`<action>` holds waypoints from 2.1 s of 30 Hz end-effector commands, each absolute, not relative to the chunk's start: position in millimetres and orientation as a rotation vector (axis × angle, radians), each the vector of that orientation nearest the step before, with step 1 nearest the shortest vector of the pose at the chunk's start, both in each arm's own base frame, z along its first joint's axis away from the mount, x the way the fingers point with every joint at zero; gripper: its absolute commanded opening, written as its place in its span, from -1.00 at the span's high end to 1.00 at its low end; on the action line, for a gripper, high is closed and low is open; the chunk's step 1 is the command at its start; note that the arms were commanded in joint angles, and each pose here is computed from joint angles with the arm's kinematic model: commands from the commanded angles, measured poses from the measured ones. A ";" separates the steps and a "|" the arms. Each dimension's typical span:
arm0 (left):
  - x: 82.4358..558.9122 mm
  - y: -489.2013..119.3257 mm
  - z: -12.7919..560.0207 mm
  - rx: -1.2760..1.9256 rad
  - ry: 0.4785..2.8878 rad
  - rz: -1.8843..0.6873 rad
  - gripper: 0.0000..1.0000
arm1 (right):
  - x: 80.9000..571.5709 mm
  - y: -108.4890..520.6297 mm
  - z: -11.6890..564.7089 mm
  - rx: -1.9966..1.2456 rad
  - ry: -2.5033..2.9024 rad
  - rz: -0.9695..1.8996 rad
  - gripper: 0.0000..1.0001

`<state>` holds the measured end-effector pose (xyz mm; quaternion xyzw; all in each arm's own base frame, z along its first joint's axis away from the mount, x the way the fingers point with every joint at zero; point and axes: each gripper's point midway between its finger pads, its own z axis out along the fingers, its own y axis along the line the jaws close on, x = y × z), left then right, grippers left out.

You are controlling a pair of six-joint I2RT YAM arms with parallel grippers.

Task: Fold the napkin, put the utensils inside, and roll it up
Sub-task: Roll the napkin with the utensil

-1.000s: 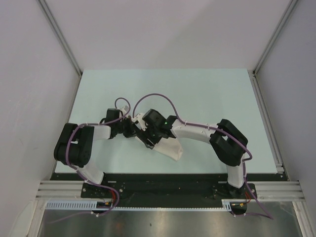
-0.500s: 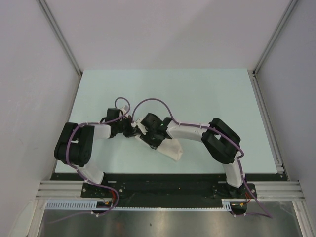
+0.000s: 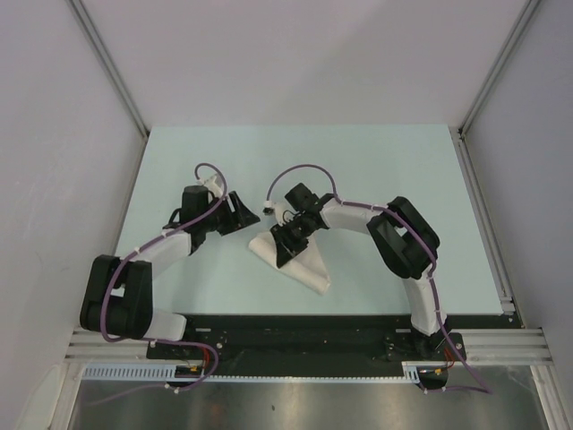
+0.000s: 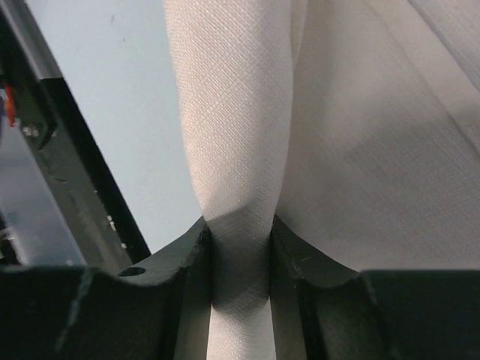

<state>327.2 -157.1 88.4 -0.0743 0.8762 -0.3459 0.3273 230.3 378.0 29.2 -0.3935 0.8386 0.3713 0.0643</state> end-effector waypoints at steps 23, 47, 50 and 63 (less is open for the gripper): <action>297.0 -184.7 50.2 -0.104 2.372 -1.062 0.37 | 223.7 380.4 26.1 -1.127 2.625 1.478 0.24; 301.7 -170.9 24.9 -0.235 2.510 -0.926 1.00 | 251.3 395.1 95.6 -1.201 2.176 0.454 -0.30; 308.4 -173.8 24.7 -0.233 2.512 -0.938 1.00 | 243.3 398.9 88.9 -1.222 2.160 0.452 -0.30; 318.0 -180.0 18.1 -0.240 2.521 -0.971 1.00 | 245.0 390.5 51.5 -1.275 2.170 0.310 -0.32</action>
